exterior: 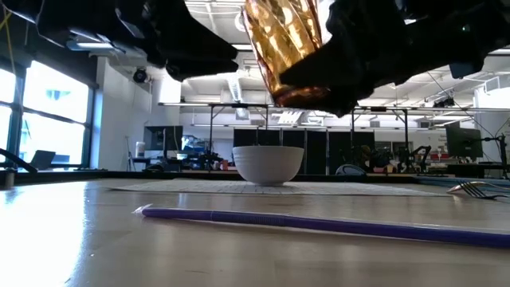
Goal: Pick & Place Utensil
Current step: Put the brown cup on the gray mat to the top right of the white bowl
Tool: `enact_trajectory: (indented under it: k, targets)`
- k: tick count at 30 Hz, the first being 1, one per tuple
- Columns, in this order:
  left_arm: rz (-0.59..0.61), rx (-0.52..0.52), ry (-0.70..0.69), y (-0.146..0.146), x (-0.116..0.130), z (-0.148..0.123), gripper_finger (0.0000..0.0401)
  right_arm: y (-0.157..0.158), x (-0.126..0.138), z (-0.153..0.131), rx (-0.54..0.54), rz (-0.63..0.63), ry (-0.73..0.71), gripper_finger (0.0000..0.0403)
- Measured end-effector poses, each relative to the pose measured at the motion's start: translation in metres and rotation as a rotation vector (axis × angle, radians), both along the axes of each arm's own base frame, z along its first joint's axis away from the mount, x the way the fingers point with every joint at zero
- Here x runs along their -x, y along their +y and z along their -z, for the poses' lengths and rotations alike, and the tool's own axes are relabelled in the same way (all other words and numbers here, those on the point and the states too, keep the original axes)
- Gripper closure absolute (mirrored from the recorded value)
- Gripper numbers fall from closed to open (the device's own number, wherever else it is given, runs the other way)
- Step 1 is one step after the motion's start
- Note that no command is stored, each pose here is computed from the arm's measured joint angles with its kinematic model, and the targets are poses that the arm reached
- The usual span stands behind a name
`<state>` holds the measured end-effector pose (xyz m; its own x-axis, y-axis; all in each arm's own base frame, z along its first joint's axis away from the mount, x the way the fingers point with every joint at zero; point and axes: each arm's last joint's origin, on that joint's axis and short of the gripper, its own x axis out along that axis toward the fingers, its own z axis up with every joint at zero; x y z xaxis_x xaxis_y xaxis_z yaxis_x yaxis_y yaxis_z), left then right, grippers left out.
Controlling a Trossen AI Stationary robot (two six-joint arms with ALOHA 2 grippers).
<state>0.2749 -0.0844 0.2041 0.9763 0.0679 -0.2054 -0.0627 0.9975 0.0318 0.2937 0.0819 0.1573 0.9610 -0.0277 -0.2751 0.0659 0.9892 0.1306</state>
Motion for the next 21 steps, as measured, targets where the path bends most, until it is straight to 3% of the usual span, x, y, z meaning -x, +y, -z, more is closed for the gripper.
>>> enact_trajectory:
  k: [5, 11, 14, 21]
  targets:
    - [0.011, -0.043, 0.165, 0.0, 0.001, -0.031, 0.0181, -0.005, 0.014, -0.01, -0.001, 0.057, 0.108, 0.008]
    - [0.023, -0.075, 0.177, -0.004, -0.011, -0.069, 0.0181, -0.013, 0.03, -0.032, 0.043, 0.236, 0.037, 0.008]
    - [0.006, -0.082, 0.174, -0.003, -0.011, -0.072, 0.0181, -0.027, 0.045, -0.031, 0.071, 0.399, 0.038, 0.008]
    - [-0.042, -0.042, 0.278, -0.004, -0.006, -0.062, 0.0181, -0.075, 0.081, -0.008, 0.023, 0.673, 0.041, 0.008]
